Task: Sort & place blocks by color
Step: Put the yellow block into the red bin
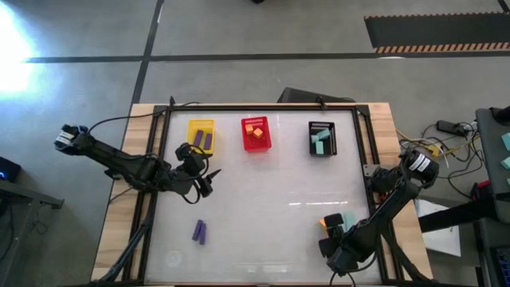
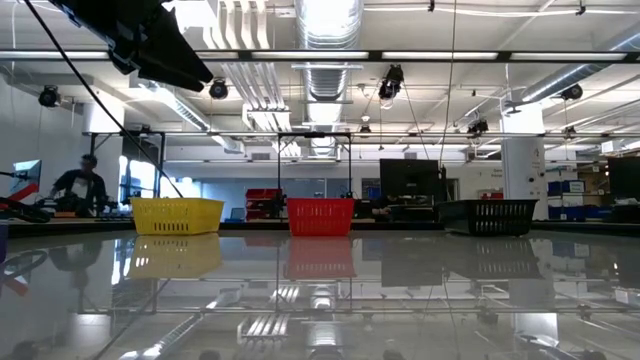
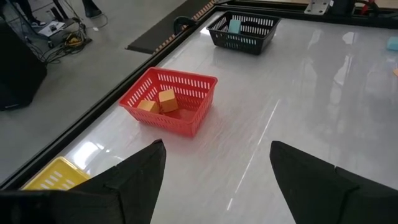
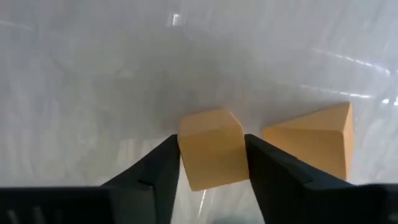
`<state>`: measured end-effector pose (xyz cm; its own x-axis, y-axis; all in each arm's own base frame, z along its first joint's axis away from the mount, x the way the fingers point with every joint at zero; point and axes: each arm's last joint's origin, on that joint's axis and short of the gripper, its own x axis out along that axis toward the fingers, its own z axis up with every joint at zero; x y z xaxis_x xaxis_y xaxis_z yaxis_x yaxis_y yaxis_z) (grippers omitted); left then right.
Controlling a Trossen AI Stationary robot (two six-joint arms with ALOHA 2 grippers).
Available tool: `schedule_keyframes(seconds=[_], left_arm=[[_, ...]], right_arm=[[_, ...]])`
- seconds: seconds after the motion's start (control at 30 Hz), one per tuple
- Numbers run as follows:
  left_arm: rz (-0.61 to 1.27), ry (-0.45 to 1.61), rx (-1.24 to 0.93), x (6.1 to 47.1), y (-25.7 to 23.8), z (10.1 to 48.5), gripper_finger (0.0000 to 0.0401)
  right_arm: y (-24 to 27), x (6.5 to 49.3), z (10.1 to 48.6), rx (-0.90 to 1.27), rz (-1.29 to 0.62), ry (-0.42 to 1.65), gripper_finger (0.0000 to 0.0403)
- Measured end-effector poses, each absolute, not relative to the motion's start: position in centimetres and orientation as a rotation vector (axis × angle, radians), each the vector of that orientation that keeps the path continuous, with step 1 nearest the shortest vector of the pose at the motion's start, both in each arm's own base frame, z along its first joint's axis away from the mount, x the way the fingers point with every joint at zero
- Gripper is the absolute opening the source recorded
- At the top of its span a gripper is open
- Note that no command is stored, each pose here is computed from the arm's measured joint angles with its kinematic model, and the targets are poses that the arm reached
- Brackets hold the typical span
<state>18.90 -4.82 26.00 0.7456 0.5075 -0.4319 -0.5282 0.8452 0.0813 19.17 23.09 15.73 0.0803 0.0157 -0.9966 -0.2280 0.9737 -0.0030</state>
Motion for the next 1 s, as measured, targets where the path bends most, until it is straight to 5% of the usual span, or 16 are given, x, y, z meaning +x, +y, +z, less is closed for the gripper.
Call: schedule_keyframes(seconds=[0.13, 0.33, 0.57, 1.0], left_arm=[[0.568, 0.458, -0.047, 18.9, -4.8, 26.0, 0.0272], [0.569, 0.459, -0.045, 18.9, -4.8, 25.9, 0.0272], [0.573, 0.449, -0.046, 19.0, -4.9, 26.0, 0.0272], [0.578, 0.443, -0.046, 19.1, -4.9, 26.0, 0.0272]], right_arm=[[23.1, 19.2, 16.0, -0.165, 0.189, 1.473, 0.0121], [23.9, 20.0, 17.6, -0.138, 0.198, 1.413, 0.012], [23.2, 23.8, 21.4, -0.075, -0.086, 1.118, 0.012], [12.9, 32.5, 22.7, -0.29, -0.176, 1.025, 0.0121]])
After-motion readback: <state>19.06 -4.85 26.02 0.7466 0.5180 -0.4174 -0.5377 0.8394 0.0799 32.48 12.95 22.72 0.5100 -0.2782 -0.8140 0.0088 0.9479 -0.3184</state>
